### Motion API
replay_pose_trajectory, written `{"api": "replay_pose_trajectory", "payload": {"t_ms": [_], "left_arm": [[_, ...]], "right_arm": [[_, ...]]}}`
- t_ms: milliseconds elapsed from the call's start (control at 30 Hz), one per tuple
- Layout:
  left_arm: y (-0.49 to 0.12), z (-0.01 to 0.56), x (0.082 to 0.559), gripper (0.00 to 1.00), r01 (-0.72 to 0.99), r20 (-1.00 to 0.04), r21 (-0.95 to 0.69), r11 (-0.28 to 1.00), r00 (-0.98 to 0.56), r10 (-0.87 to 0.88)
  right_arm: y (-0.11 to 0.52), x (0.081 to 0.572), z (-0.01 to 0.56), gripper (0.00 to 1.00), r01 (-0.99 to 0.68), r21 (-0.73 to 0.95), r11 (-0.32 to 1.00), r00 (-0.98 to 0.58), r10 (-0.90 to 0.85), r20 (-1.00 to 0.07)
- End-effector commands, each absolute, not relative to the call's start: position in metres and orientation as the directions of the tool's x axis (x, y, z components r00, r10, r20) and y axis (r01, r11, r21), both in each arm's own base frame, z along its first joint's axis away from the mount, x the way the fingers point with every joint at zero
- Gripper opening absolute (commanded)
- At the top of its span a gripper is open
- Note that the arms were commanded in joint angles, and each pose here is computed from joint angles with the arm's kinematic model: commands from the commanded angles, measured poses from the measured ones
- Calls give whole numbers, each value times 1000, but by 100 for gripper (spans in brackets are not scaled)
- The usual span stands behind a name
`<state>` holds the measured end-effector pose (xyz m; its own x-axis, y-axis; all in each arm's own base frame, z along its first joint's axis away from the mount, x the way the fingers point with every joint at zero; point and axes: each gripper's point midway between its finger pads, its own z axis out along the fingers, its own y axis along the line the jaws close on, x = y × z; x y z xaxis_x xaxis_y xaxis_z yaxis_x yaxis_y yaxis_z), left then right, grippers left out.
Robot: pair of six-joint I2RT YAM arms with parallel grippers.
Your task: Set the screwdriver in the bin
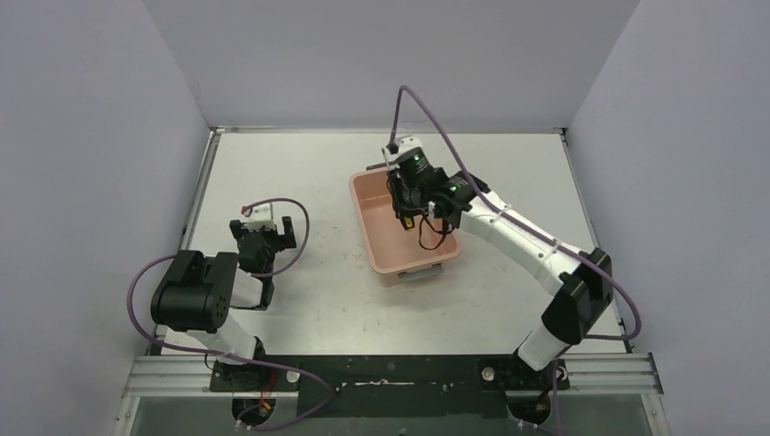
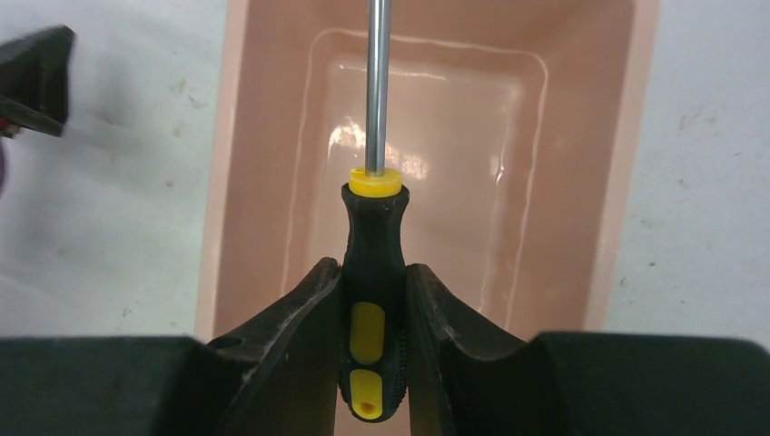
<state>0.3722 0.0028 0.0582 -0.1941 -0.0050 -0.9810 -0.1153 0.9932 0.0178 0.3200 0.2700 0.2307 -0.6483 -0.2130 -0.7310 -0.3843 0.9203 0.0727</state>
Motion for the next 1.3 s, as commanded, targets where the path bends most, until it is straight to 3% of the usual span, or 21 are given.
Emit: {"api": "replay_pose_trajectory", "payload": {"t_ms": [0,367,567,667,800,1033,1100,1267], "left_arm": [[3,74,380,97,-118,-990,4,993,-140,-13],[3,74,380,97,-118,-990,4,993,-141,-13],[3,74,380,97,-119,-990,4,993,-140,-13],[3,74,380,97,-118,-990,4,993,-141,-13],[3,74,380,97,-119,-990,4,993,-140,-13],[3,74,380,97,-119,-990,4,993,-140,-13],[3,73,380,97,-119,-990,4,993,-141,-13],[3,74,380,97,-119,-990,4,993,-140,-13]], "right_arm": [[280,331,191,0,-351,71,934,-692,-208,-691],[277,311,65,0,-339,20,941,-818,-284,-501],[276,313,31,1,-327,-12,945,-839,-296,-456],[276,315,29,15,-317,-20,948,-841,-290,-457],[275,318,46,56,-310,-32,950,-832,-287,-475],[280,332,135,95,-328,-28,944,-739,-275,-614],[278,335,167,100,-328,-26,944,-699,-261,-666],[260,340,241,100,-302,-23,953,-579,-203,-789]]}}
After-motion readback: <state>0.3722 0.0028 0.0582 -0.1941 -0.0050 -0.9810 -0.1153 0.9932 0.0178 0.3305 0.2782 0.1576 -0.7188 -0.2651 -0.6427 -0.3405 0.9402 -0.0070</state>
